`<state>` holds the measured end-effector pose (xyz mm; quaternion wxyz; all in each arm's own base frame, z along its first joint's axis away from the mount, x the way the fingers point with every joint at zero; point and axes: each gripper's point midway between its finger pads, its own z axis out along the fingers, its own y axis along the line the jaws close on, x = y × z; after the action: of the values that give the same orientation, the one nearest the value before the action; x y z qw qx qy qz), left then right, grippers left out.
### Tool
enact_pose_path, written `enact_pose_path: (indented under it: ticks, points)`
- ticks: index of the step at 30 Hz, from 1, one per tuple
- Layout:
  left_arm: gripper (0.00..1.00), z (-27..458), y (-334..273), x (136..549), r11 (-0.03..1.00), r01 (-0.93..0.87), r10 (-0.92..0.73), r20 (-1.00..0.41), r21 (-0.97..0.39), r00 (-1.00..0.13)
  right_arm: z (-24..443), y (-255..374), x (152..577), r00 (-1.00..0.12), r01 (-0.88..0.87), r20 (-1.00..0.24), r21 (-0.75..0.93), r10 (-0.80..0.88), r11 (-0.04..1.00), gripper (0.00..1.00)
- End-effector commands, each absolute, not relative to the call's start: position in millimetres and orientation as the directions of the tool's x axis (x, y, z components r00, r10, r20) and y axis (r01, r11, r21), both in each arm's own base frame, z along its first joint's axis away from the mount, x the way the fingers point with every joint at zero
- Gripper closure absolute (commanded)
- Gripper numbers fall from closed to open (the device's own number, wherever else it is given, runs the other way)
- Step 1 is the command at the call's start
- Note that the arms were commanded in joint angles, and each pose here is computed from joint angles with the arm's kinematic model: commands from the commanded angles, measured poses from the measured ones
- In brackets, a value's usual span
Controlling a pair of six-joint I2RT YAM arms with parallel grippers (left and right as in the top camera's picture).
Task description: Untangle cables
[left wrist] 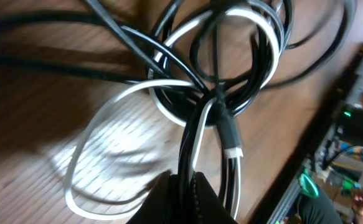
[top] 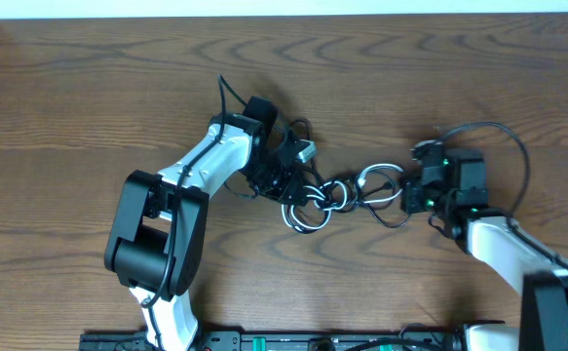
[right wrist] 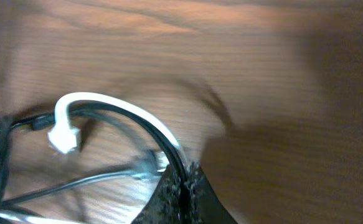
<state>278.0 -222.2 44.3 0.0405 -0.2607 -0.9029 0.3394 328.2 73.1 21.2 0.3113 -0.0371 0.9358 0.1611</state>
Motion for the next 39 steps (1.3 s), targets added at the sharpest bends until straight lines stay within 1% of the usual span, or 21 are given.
enact_pose_path:
  ticks: [1,2,5,10,11,13,14,15,16,17,18,19,20,22,24,26,28,29,31,34,39]
  points:
    - [0.92,33.3,-203.4,287.0,0.758,0.360,0.412,-0.029,-0.544,-0.911,26.1,16.6,325.1,-0.786,0.120,-0.594,0.127,0.172,0.985,0.99]
    - [0.92,31.0,-200.3,289.0,0.779,0.345,0.394,-0.018,-0.523,-0.919,28.3,3.0,319.2,-0.783,0.181,-0.593,0.074,0.189,0.981,0.99]
    - [0.92,27.7,-195.9,293.2,0.810,0.320,0.363,-0.008,-0.491,-0.932,30.5,-19.2,303.8,-0.781,0.291,-0.579,-0.010,0.232,0.957,0.99]
    - [0.92,27.4,-196.2,296.0,0.813,0.319,0.357,-0.016,-0.487,-0.934,25.6,-23.0,288.5,-0.809,0.311,-0.535,-0.039,0.243,0.950,0.99]
    - [0.92,27.4,-196.2,295.9,0.813,0.319,0.357,-0.015,-0.487,-0.934,25.3,-18.0,289.9,-0.820,0.273,-0.531,-0.029,0.216,0.962,0.99]
    - [0.92,27.4,-196.3,296.1,0.812,0.321,0.358,-0.017,-0.487,-0.933,28.8,2.1,296.7,-0.841,0.106,-0.534,0.005,0.092,0.994,0.97]
    - [0.92,27.4,-196.4,296.5,0.811,0.325,0.361,-0.021,-0.487,-0.932,31.7,12.4,299.7,-0.840,0.035,-0.540,0.031,0.047,0.999,0.90]
    - [0.92,27.4,-196.5,296.7,0.811,0.325,0.361,-0.022,-0.487,-0.932,38.2,29.2,303.5,-0.832,-0.064,-0.554,0.083,-0.007,0.995,0.79]
    - [0.92,27.4,-196.5,296.7,0.810,0.328,0.363,-0.023,-0.487,-0.931,42.2,39.1,304.9,-0.825,-0.122,-0.564,0.112,-0.038,0.986,0.73]
    - [0.92,27.4,-196.5,296.6,0.808,0.332,0.367,-0.025,-0.487,-0.930,50.5,55.8,306.7,-0.808,-0.209,-0.585,0.168,-0.073,0.963,0.68]
    - [0.92,27.4,-196.5,296.5,0.806,0.336,0.370,-0.027,-0.487,-0.928,55.1,64.0,307.7,-0.798,-0.248,-0.597,0.197,-0.085,0.948,0.65]
    - [0.92,27.4,-196.5,296.5,0.804,0.342,0.376,-0.030,-0.487,-0.926,61.9,76.2,308.2,-0.783,-0.307,-0.614,0.240,-0.101,0.921,0.59]
    - [0.92,27.4,-196.5,296.5,0.801,0.350,0.383,-0.034,-0.487,-0.923,68.4,86.2,308.7,-0.764,-0.359,-0.635,0.269,-0.116,0.894,0.56]
    - [0.92,27.5,-196.6,296.4,0.793,0.367,0.398,-0.043,-0.487,-0.916,75.6,95.6,310.3,-0.739,-0.409,-0.662,0.293,-0.125,0.864,0.54]
    - [0.92,29.8,-200.5,294.7,0.761,0.403,0.431,-0.066,-0.508,-0.900,77.2,96.4,312.8,-0.727,-0.419,-0.674,0.286,-0.130,0.862,0.53]
    - [0.92,35.7,-208.7,289.9,0.701,0.447,0.476,-0.102,-0.556,-0.873,77.1,99.5,313.0,-0.705,-0.457,-0.688,0.257,-0.171,0.851,0.53]
    - [0.92,45.1,-220.1,284.6,0.616,0.486,0.512,-0.154,-0.619,-0.845,75.9,107.8,314.0,-0.679,-0.503,-0.702,0.231,-0.216,0.833,0.53]
    - [0.92,47.5,-222.8,283.6,0.598,0.492,0.516,-0.166,-0.633,-0.841,75.2,111.5,315.3,-0.672,-0.514,-0.706,0.228,-0.223,0.827,0.52]
    - [0.92,49.5,-225.1,281.5,0.578,0.500,0.525,-0.175,-0.645,-0.833,73.3,118.9,318.5,-0.656,-0.535,-0.716,0.221,-0.237,0.815,0.52]
    - [0.92,49.5,-225.7,277.1,0.566,0.515,0.545,-0.177,-0.644,-0.820,63.4,129.3,318.7,-0.626,-0.592,-0.719,0.185,-0.303,0.785,0.52]
    - [0.92,49.5,-226.4,276.5,0.565,0.516,0.547,-0.176,-0.644,-0.818,30.6,130.3,317.9,-0.632,-0.609,-0.658,0.094,-0.410,0.788,0.47]
